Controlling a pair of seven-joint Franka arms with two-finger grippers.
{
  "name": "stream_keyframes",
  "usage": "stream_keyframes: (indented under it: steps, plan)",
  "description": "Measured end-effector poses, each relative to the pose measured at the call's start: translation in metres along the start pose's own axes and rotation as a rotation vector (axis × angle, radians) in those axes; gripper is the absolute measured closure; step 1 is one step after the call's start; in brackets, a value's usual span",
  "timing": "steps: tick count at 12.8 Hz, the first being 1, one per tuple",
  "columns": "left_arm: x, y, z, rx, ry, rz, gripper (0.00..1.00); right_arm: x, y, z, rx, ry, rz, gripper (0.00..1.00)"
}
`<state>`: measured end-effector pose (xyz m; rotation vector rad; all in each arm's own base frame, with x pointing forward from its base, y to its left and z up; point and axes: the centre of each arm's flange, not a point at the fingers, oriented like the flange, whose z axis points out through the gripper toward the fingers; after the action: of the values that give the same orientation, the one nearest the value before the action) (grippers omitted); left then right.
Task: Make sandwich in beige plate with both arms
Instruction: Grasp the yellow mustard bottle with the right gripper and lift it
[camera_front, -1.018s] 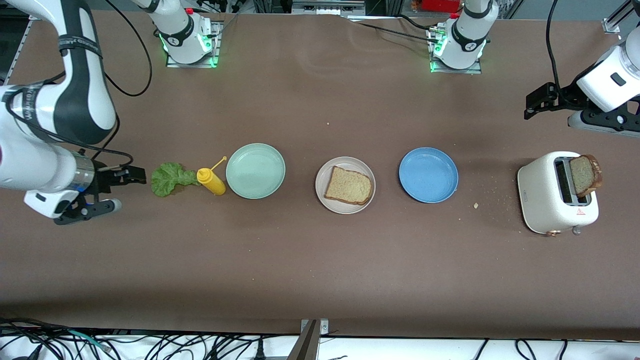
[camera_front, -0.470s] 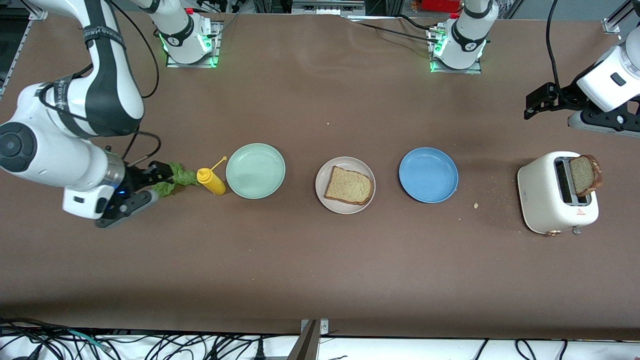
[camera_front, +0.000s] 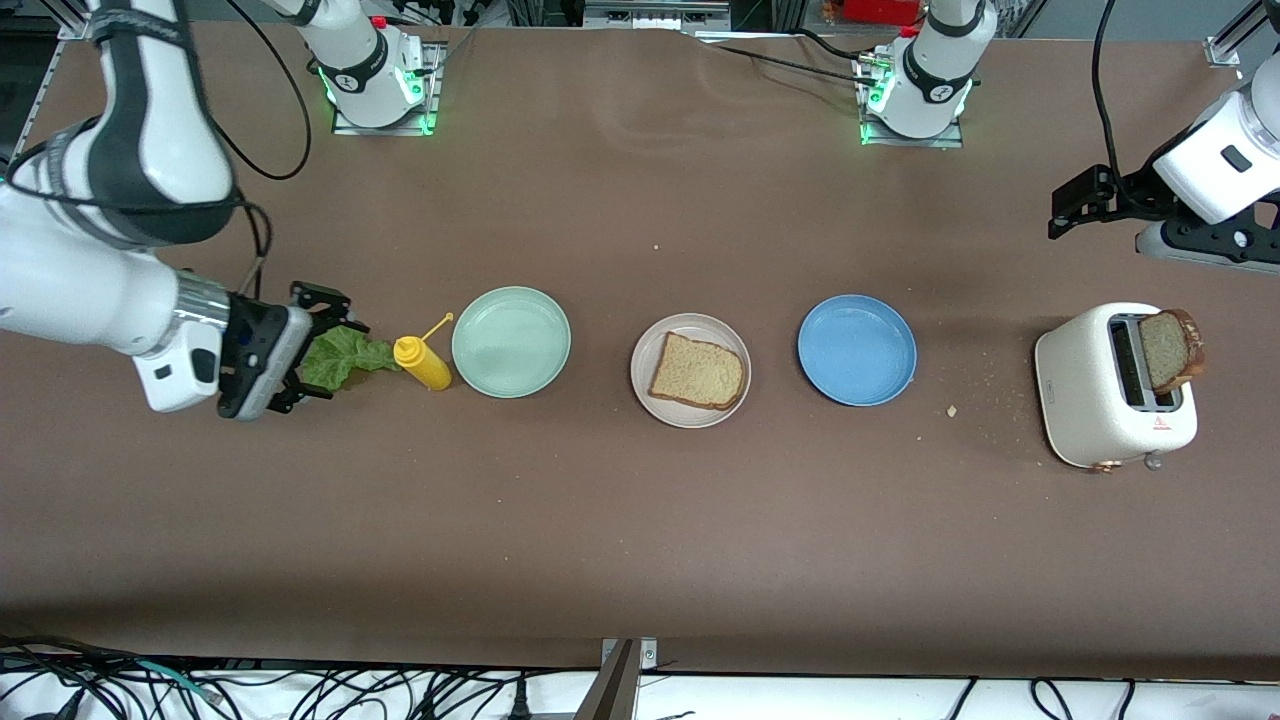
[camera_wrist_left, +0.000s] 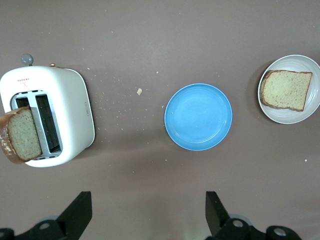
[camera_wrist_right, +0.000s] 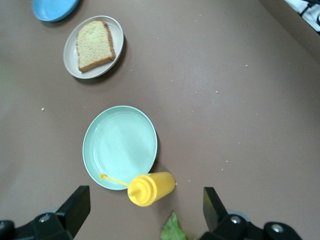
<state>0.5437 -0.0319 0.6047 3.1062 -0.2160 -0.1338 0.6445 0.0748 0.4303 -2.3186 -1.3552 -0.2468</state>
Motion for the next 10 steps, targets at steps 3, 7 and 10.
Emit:
stream_keyframes:
  steps: [3,7,10]
  plan:
    - [0.000,0.000,0.000,0.000,0.000,0.000,0.00,-0.070,0.038,0.012,0.047,0.104,-0.105,0.00]
    - [0.000,0.000,0.000,0.000,0.000,0.000,0.00,-0.122,0.063,0.080,0.091,0.230,-0.245,0.00]
    - [0.000,0.000,0.000,0.000,0.000,0.000,0.00,-0.152,0.067,0.148,0.102,0.353,-0.350,0.00]
